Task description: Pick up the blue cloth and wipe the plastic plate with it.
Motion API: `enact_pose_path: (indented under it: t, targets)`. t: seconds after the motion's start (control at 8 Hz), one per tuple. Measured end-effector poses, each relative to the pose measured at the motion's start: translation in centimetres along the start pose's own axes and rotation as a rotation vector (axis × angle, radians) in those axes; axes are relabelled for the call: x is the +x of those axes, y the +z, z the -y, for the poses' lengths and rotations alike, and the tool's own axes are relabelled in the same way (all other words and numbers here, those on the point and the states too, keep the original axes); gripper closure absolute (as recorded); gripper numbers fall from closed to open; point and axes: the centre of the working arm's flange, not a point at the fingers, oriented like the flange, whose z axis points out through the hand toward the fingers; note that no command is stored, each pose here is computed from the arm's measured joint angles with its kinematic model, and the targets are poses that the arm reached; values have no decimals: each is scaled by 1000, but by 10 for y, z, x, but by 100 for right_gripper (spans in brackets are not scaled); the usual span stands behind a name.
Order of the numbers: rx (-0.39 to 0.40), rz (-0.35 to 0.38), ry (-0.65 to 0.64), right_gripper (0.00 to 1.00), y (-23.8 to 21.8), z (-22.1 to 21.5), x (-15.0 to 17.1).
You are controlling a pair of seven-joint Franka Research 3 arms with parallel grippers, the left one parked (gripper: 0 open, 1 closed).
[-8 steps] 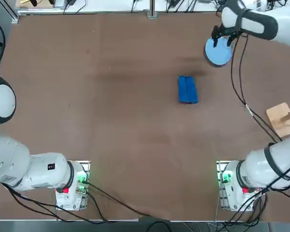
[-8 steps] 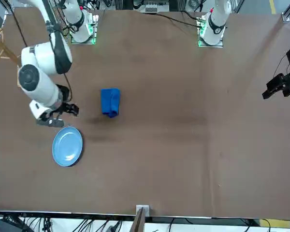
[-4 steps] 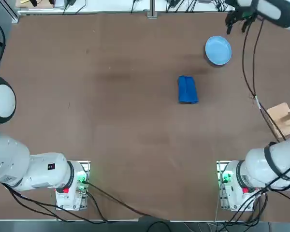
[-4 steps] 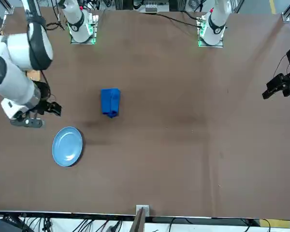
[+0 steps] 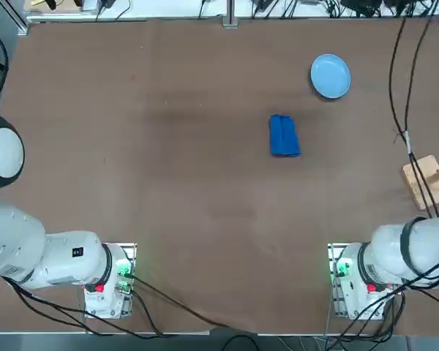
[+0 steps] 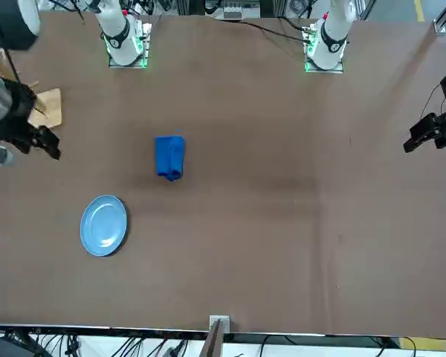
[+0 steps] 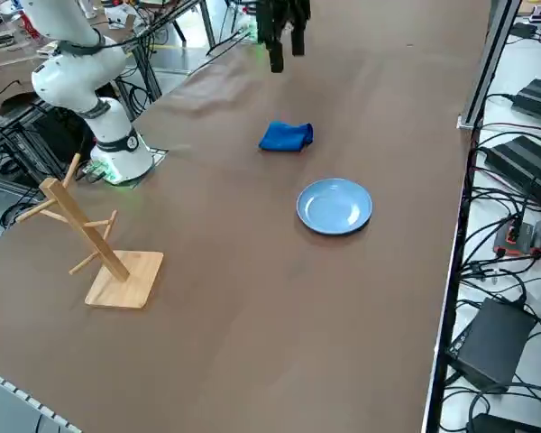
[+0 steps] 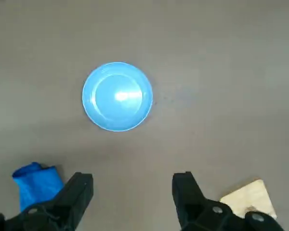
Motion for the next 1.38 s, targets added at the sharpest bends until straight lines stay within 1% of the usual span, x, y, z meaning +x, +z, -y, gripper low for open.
enact_pose_path:
  t: [0.12, 0.38, 0.62, 1.0, 1.38]
  targets:
    - [3, 4, 18, 0, -5, -9, -2]
    - [27, 24, 73, 0, -1, -18, -1]
    - [65, 56, 94, 0, 5, -31, -1]
    - [98, 73, 32, 0, 5, -59, 1]
    - [102, 95, 7, 0, 4, -43, -3]
